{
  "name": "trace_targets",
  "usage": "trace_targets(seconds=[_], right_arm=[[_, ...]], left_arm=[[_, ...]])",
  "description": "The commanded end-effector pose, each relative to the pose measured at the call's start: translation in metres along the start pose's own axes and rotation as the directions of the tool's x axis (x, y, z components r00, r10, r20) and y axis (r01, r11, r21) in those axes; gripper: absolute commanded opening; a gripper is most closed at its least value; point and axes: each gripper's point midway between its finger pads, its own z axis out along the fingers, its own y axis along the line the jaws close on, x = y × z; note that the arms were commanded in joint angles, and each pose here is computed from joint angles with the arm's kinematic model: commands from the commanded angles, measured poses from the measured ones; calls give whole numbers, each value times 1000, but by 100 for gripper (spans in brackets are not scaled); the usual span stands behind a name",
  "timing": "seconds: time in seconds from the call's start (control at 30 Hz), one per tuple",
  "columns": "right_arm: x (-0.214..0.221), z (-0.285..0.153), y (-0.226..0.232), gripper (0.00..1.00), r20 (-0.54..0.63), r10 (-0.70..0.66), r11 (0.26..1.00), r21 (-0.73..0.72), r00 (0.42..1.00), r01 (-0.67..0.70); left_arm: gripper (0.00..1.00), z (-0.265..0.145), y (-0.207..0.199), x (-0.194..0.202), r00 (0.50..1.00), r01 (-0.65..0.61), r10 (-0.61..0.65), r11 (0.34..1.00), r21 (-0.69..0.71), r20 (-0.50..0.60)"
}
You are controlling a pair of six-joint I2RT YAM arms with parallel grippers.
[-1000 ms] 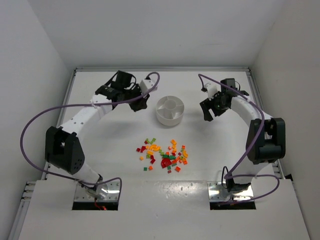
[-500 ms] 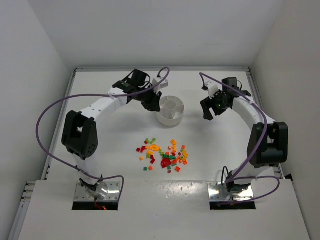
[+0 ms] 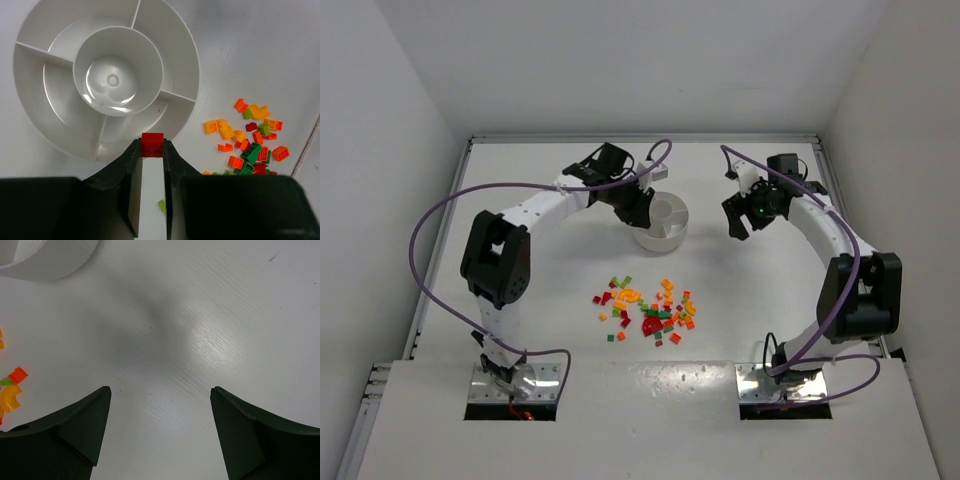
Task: Sort the legos into containers by color
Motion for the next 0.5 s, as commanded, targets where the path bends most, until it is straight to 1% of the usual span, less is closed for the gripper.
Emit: trace_targets(seconds=[0.0,0.03,0.1,0.13,0.2,0.23,0.33,0.43,0.47], right_arm=[[-10,-11,7,81,45,-33,999,-14,998,34],[-9,-12,10,84,40,-38,999,-27,998,39],[-8,-12,12,85,41,-50,998,-43,998,52],[-11,-14,13,85,54,-64,997,-47,997,66],[-9,-14,17,85,53,-70,995,-66,996,73],[-9,-14,20,85,56,-81,993,-82,995,85],[-12,-13,32,85,70,-128,983,-126,989,136],[-15,-13,42,85,75,-190,967,-155,979,200],[-17,-12,47,84,82,-198,963,-168,977,209]], left_arm=[[13,1,-3,-21,998,-29,28,1000,1,50],[18,4,-2,-19,999,-24,24,1000,3,42],[24,3,1,-23,998,-29,29,1000,-13,48],[29,3,1,-23,998,-29,29,1000,-13,48],[35,1,1,-26,997,-44,45,999,-15,55],[41,1,2,-26,997,-58,59,998,-16,55],[46,-7,-2,-28,993,-95,96,995,-22,66],[49,-9,-3,-28,993,-96,98,995,-22,67],[52,-13,-5,-31,992,-102,103,995,-25,75]])
